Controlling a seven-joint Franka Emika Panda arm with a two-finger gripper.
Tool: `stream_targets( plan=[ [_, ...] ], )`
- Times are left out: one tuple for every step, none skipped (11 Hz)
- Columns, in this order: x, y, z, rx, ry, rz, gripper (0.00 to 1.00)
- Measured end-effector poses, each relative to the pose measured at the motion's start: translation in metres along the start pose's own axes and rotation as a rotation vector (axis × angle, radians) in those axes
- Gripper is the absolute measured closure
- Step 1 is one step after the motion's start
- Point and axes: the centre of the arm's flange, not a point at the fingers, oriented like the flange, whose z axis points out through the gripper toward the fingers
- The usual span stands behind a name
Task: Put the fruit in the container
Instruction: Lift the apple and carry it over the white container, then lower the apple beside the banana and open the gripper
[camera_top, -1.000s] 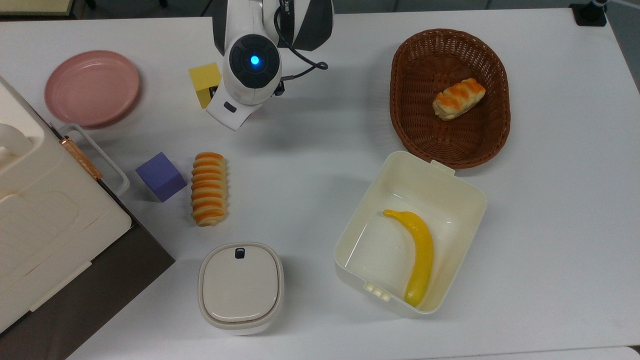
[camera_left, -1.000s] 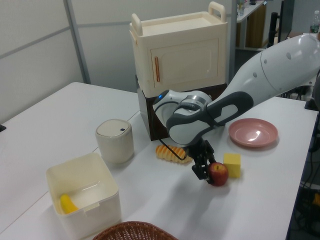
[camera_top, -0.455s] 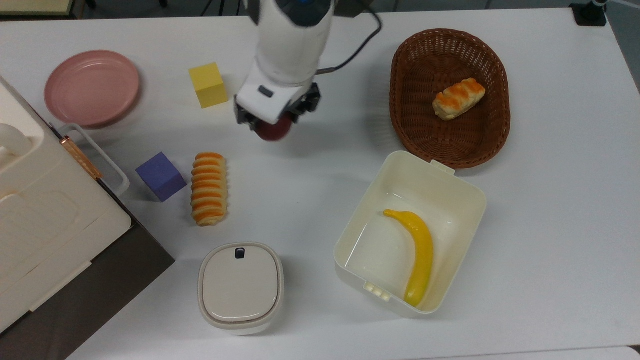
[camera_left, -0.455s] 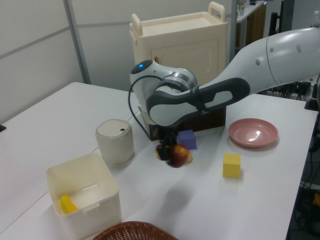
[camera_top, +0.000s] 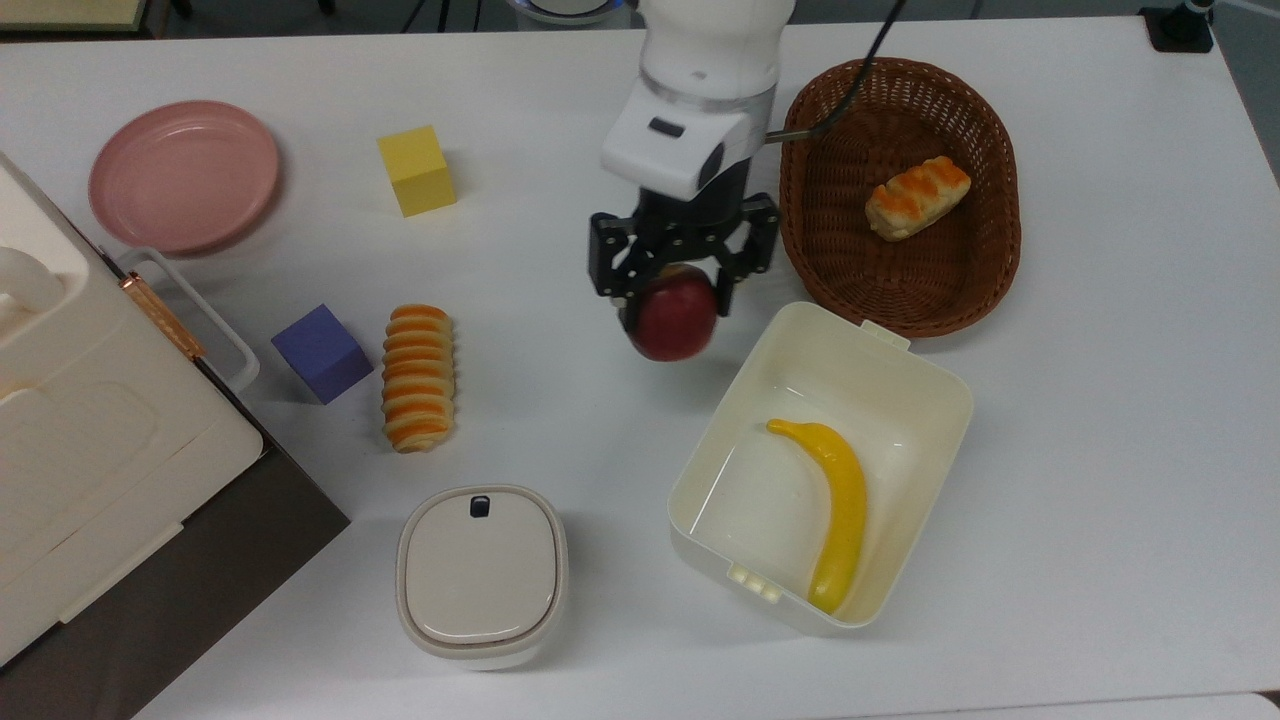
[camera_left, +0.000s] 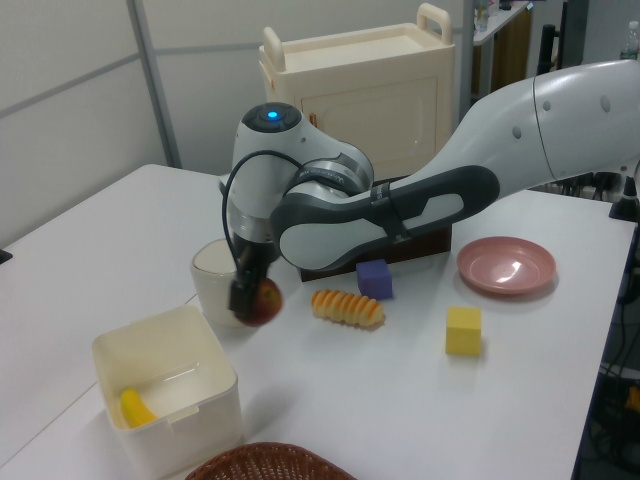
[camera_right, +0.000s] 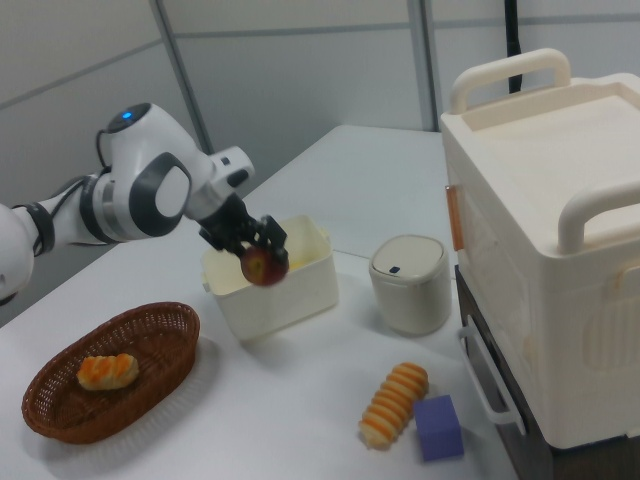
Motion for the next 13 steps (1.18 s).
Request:
stream_targets(
  plan=[
    [0.009, -0.011, -0.011, 0.009, 0.064, 0.025, 0.16],
    [0.017, -0.021, -0.02, 0.019, 0.115, 0.044, 0.16],
    [0.022, -0.035, -0.023, 0.034, 0.156, 0.054, 0.16],
    [0.026, -0.053, -0.019, 0.054, 0.189, 0.067, 0.16],
    [0.028, -0.072, -0.009, 0.077, 0.214, 0.077, 0.16],
    [0.029, -0.088, 0.004, 0.094, 0.221, 0.076, 0.16],
    [0.028, -0.096, 0.017, 0.103, 0.218, 0.079, 0.16],
    [0.028, -0.097, 0.023, 0.104, 0.214, 0.08, 0.16],
    [0.028, -0.096, 0.024, 0.103, 0.213, 0.082, 0.14],
    [0.029, -0.095, 0.023, 0.103, 0.215, 0.084, 0.09],
    [0.029, -0.094, 0.023, 0.102, 0.217, 0.088, 0.02],
    [0.029, -0.093, 0.023, 0.101, 0.217, 0.089, 0.0],
    [0.03, -0.091, 0.022, 0.1, 0.218, 0.091, 0.0]
  ],
)
